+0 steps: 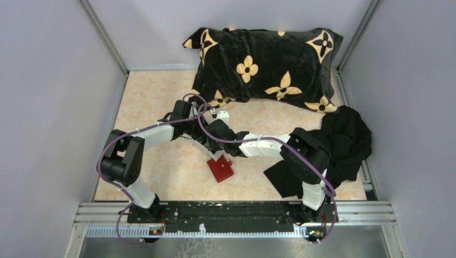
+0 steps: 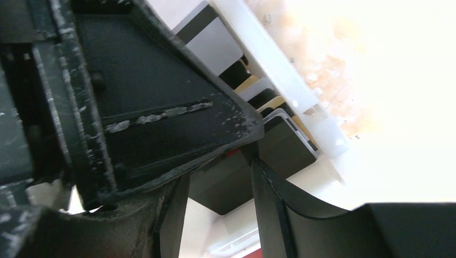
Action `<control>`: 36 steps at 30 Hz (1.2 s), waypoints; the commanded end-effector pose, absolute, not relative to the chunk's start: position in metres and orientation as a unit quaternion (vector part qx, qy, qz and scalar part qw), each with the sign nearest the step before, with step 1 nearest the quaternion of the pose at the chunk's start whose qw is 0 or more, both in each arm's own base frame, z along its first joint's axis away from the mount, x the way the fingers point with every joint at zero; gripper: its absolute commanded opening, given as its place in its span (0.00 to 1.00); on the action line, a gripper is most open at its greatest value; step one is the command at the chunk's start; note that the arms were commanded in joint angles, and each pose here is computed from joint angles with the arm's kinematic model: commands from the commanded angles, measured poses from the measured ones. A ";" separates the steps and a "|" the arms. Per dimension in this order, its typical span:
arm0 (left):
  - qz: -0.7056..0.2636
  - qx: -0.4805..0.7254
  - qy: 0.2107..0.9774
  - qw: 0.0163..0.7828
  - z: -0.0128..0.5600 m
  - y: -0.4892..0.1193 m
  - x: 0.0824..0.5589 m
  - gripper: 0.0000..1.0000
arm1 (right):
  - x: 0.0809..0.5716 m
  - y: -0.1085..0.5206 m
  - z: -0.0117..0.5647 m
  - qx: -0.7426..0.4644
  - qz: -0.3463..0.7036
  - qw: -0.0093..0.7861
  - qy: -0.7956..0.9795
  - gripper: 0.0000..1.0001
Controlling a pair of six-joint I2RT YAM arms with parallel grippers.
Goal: Put the credit cards into the card holder
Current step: Move the storage box to the center of the board.
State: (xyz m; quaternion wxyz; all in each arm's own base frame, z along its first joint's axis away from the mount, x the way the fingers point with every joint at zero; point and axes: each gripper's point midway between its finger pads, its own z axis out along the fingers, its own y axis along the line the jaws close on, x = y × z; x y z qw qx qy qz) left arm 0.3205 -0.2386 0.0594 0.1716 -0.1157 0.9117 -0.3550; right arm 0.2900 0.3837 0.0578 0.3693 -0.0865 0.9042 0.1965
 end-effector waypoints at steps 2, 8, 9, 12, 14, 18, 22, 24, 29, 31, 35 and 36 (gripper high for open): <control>-0.379 -0.091 0.910 0.143 0.066 -0.246 0.294 0.36 | 0.319 0.335 0.060 -0.026 0.129 0.407 0.904 0.46; -0.370 -0.100 0.912 0.146 0.060 -0.241 0.291 0.36 | 0.323 0.321 0.068 -0.027 0.118 0.427 0.896 0.46; -0.370 -0.103 0.912 0.147 0.060 -0.241 0.291 0.36 | 0.324 0.320 0.069 -0.028 0.117 0.430 0.895 0.46; -0.374 -0.108 0.909 0.147 0.060 -0.242 0.291 0.36 | 0.329 0.317 0.072 -0.035 0.118 0.433 0.893 0.46; -0.378 -0.109 0.909 0.141 0.057 -0.243 0.290 0.36 | 0.332 0.316 0.070 -0.040 0.121 0.428 0.895 0.46; -0.382 -0.111 0.908 0.132 0.051 -0.246 0.289 0.36 | 0.340 0.313 0.070 -0.050 0.114 0.432 0.893 0.46; -0.371 -0.119 0.911 0.135 0.047 -0.246 0.290 0.36 | 0.356 0.307 0.074 -0.061 0.104 0.439 0.890 0.47; -0.364 -0.124 0.913 0.134 0.044 -0.247 0.290 0.37 | 0.363 0.308 0.074 -0.073 0.107 0.435 0.891 0.47; -0.345 -0.127 0.919 0.141 0.040 -0.255 0.289 0.38 | 0.374 0.306 0.067 -0.107 0.084 0.434 0.891 0.47; -0.337 -0.125 0.922 0.144 0.039 -0.260 0.287 0.38 | 0.379 0.304 0.068 -0.111 0.084 0.430 0.892 0.47; -0.322 -0.127 0.924 0.160 0.041 -0.265 0.287 0.38 | 0.380 0.305 0.080 -0.134 0.082 0.423 0.892 0.47; -0.318 -0.128 0.924 0.168 0.043 -0.264 0.288 0.38 | 0.379 0.306 0.085 -0.139 0.081 0.421 0.893 0.47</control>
